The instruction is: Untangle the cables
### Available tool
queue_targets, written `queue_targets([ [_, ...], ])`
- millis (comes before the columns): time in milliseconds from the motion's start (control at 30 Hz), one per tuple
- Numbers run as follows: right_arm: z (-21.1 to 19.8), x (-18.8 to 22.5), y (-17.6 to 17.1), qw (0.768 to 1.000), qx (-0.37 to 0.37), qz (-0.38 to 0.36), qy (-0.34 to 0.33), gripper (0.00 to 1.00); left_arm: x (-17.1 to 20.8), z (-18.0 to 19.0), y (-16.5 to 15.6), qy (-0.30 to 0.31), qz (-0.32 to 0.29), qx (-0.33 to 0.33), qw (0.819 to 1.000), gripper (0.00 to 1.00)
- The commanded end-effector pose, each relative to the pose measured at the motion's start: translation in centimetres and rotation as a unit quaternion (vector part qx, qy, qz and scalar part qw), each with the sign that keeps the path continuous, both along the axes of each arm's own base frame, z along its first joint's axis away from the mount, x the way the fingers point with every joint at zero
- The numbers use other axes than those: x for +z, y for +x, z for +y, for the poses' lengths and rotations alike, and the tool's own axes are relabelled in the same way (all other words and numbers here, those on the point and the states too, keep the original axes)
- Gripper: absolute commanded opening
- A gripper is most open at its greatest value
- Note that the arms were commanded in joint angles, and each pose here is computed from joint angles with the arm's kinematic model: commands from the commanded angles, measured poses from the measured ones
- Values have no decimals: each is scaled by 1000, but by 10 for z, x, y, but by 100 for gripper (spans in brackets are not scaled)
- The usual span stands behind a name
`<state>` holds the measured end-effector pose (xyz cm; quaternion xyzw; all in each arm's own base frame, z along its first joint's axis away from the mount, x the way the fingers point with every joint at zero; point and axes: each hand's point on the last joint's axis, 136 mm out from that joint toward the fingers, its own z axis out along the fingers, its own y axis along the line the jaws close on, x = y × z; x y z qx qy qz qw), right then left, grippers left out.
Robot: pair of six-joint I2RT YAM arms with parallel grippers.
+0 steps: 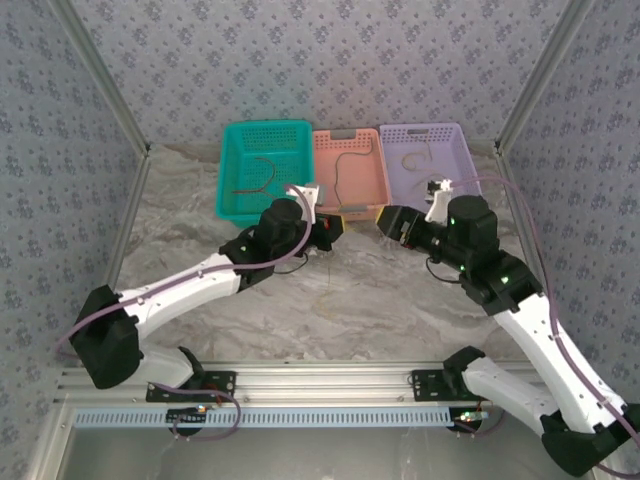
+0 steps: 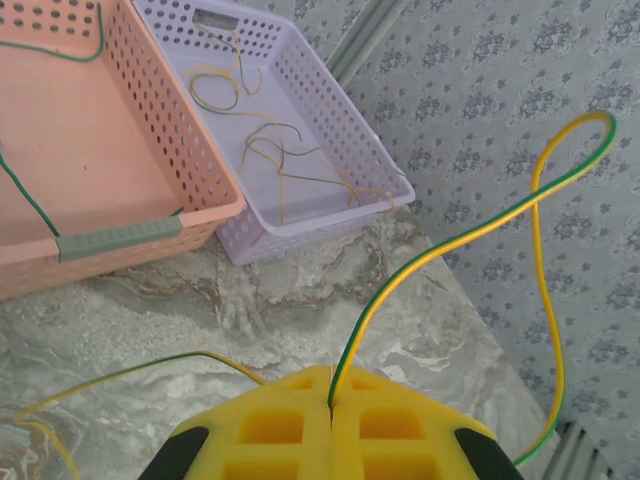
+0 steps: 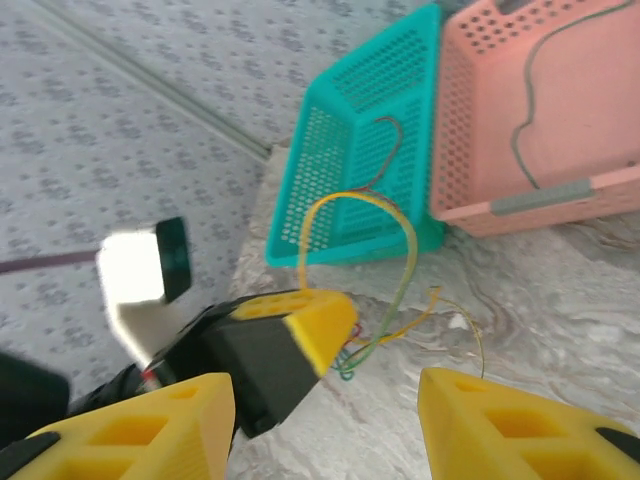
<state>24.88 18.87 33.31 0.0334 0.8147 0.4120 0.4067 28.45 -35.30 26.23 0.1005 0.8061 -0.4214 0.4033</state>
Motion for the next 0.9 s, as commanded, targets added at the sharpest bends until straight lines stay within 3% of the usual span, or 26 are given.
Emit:
queue_targets([
  [0, 22, -9, 9, 1000, 25, -16, 2, 52, 27, -1, -8, -29, 3, -22, 999, 0],
  [133, 37, -16, 21, 1000, 25, 0, -7, 43, 31, 2, -9, -29, 3, -21, 999, 0],
  [233, 42, -33, 25, 999, 17, 24, -18, 41, 34, 4, -9, -30, 0, -19, 999, 0],
  [733, 14, -43, 8, 998, -54, 11, -26, 57, 38, 8, -8, -22, -3, -14, 1000, 0],
  [867, 27, -48, 19, 999, -39, 9, -18, 52, 41, 8, -8, -25, -4, -16, 1000, 0],
])
